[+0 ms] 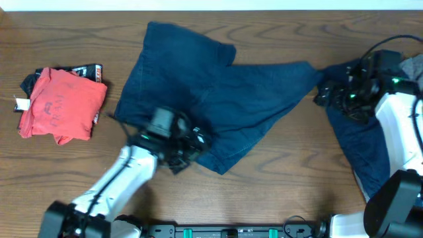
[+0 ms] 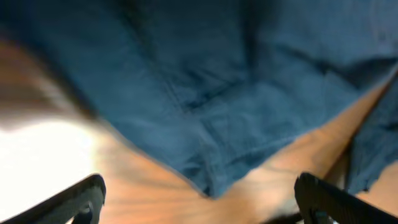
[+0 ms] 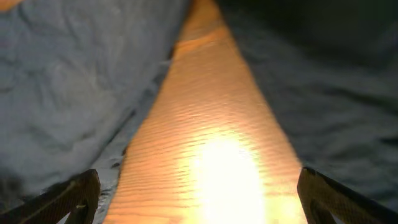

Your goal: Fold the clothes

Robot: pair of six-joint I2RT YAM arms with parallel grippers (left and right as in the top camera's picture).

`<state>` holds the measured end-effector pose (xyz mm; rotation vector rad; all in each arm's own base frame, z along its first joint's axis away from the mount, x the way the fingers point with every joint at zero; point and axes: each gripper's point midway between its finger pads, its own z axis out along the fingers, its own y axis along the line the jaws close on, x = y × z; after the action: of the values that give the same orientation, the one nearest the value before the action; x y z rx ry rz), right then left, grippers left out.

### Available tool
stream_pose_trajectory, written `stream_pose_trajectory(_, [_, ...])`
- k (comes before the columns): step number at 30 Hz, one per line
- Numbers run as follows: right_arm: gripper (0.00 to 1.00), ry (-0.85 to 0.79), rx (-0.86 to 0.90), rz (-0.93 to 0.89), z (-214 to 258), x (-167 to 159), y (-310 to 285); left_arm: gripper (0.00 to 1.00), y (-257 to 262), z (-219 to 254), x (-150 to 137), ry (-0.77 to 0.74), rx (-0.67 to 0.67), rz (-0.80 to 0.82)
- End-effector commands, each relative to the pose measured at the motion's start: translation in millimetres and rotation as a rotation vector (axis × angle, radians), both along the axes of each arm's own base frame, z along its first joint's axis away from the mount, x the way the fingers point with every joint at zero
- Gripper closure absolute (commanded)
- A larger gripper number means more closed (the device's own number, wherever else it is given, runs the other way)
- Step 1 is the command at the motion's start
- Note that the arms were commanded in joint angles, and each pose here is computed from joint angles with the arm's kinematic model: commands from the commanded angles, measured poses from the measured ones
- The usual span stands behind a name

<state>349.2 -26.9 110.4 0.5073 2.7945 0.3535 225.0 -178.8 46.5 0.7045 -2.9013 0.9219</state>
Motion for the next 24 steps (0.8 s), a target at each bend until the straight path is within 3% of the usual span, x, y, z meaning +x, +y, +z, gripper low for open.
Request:
stream_pose_trajectory(1, [0.01, -0.018, 0.036, 0.08, -6, 1, 25, 0.01, -32, -21, -25, 0.14, -0.04, 0.088])
stream_pose_trajectory(5, [0.01, -0.038, 0.031, 0.116, -8, 5, 37, 0.1, -67, -31, -33, 0.109, -0.072, 0.019])
stream_pose_trajectory(7, [0.01, -0.045, 0.031, 0.125, -7, 7, 40, 0.21, -80, -37, -38, 0.109, -0.082, -0.007])
stream_pose_trajectory(8, [0.01, -0.048, 0.031, 0.127, -7, 7, 41, 0.34, -84, -41, -40, 0.118, -0.08, -0.012])
stream_pose_trajectory(10, [0.01, -0.048, 0.028, 0.128, -7, 7, 41, 0.9, -83, -49, -44, 0.138, -0.063, -0.015])
stream_pose_trajectory(11, [0.01, -0.048, 0.022, 0.126, -7, 7, 40, 0.94, -81, -52, -45, 0.145, -0.054, -0.018])
stream_pose_trajectory(16, [0.01, -0.046, 0.0, 0.119, -8, 8, 36, 0.94, -55, -50, -47, 0.176, -0.03, -0.045])
stream_pose_trajectory(24, [0.01, 0.02, 0.017, 0.116, -16, -5, 43, 0.94, 65, -24, -40, 0.176, 0.103, 0.096])
